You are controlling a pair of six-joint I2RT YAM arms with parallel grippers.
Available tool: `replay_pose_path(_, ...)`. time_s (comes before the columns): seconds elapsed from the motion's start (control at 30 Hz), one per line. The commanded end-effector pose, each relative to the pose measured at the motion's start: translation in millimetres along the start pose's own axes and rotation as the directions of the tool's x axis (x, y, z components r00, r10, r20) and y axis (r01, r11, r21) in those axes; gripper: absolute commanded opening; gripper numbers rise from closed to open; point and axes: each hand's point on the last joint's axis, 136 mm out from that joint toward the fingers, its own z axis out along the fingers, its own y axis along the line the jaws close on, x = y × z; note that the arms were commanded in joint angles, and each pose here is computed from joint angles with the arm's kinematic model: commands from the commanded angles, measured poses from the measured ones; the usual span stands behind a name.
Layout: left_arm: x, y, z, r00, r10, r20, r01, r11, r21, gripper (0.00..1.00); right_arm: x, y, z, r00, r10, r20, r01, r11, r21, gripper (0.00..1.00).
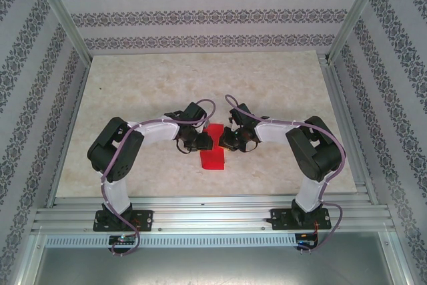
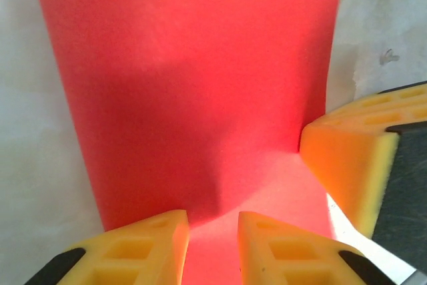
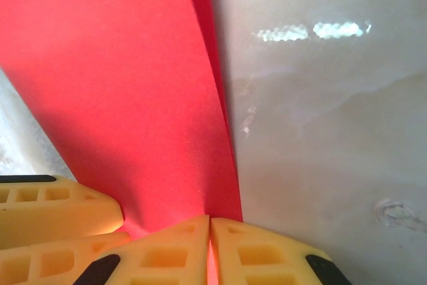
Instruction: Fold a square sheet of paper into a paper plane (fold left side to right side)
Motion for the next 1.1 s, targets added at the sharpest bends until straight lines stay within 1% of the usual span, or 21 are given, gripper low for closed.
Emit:
replay_pose_path(0.0, 16.8, 30.2, 15.6, 0.998, -0.018, -0.053, 0.014, 0.997, -0.079, 0.29, 19.2, -50.4, 18.2, 0.999, 0.032, -0.040, -0.023, 0.981, 0.191, 0.11)
replay_pose_path(0.07, 20.1, 34.4, 18.5, 0.998, -0.024, -0.059, 0.019, 0.996, -0.086, 0.28, 17.0, -45.3, 17.9, 0.999, 0.023, -0.032, -0.017, 0.986, 0.167, 0.11)
replay_pose_path(0.17, 24.3, 39.7, 20.7, 0.998, -0.025, -0.066, 0.018, 0.995, -0.098, 0.28, 7.1, -21.3, 10.7, 1.000, -0.014, 0.007, 0.014, 0.998, 0.069, 0.12)
replay_pose_path(0.3, 29.2, 44.5, 22.1, 0.997, -0.025, -0.074, 0.017, 0.994, -0.111, 0.28, -14.2, 22.8, -22.5, 0.991, -0.079, 0.104, 0.088, 0.993, -0.080, 0.15)
replay_pose_path(0.4, 30.5, 44.8, 23.2, 0.997, -0.023, -0.076, 0.015, 0.994, -0.108, 0.28, -26.8, 43.4, -41.5, 0.983, -0.092, 0.158, 0.116, 0.982, -0.151, 0.16)
replay_pose_path(0.5, 31.1, 44.2, 24.4, 0.997, -0.022, -0.074, 0.013, 0.994, -0.108, 0.28, -34.5, 56.6, -39.9, 0.982, -0.078, 0.172, 0.111, 0.975, -0.193, 0.15)
replay_pose_path(0.7, 31.4, 43.9, 26.5, 0.997, -0.020, -0.071, 0.012, 0.994, -0.112, 0.27, -49.9, 56.9, -14.8, 0.986, -0.021, 0.165, 0.055, 0.978, -0.201, 0.11)
replay_pose_path(0.93, 33.0, 43.2, 28.5, 0.997, -0.002, -0.076, -0.007, 0.992, -0.123, 0.27, -64.3, 67.3, 3.2, 0.988, -0.036, 0.151, 0.067, 0.976, -0.206, 0.11)
replay_pose_path(1.07, 34.5, 42.6, 29.3, 0.997, 0.009, -0.080, -0.019, 0.992, -0.124, 0.27, -63.4, 56.2, 15.2, 0.991, -0.018, 0.134, 0.041, 0.984, -0.171, 0.11)
